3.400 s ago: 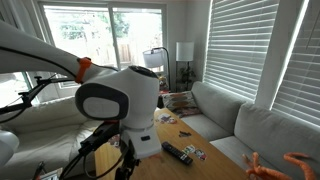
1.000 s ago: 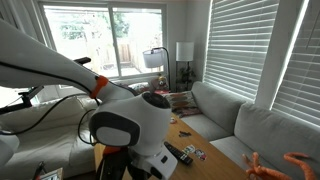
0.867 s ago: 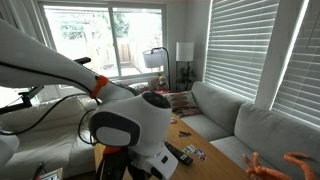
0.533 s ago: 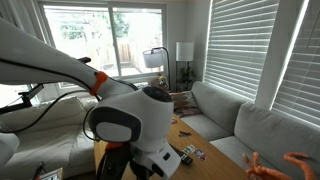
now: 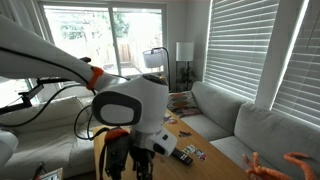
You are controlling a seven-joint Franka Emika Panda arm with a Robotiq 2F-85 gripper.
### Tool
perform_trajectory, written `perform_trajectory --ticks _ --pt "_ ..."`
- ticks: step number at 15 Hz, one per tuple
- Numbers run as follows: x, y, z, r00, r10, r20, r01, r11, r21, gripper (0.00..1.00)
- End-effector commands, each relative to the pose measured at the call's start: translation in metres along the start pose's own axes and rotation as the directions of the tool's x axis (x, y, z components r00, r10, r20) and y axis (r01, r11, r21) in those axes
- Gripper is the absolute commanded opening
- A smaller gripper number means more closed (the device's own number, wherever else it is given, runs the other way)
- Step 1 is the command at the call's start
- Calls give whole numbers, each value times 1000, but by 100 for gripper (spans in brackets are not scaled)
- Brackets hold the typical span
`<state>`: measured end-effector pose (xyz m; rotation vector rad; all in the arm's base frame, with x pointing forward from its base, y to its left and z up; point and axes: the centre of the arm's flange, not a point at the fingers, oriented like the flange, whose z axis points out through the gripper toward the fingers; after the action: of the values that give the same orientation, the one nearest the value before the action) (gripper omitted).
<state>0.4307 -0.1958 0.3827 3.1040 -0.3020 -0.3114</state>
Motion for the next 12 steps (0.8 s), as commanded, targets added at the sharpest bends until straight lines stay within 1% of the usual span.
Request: perform_trajectory --ticks 1,5,10,11,12 --pt "3 -15 3 987 -134 85 139 989 -54 100" --pt "6 -26 19 954 -245 174 260 963 -67 100" --pt "11 -20 32 918 -329 223 358 929 -100 100" --pt "12 -20 34 910 -342 232 372 923 -99 91" --pt "13 -20 35 904 -355 239 386 917 -99 77"
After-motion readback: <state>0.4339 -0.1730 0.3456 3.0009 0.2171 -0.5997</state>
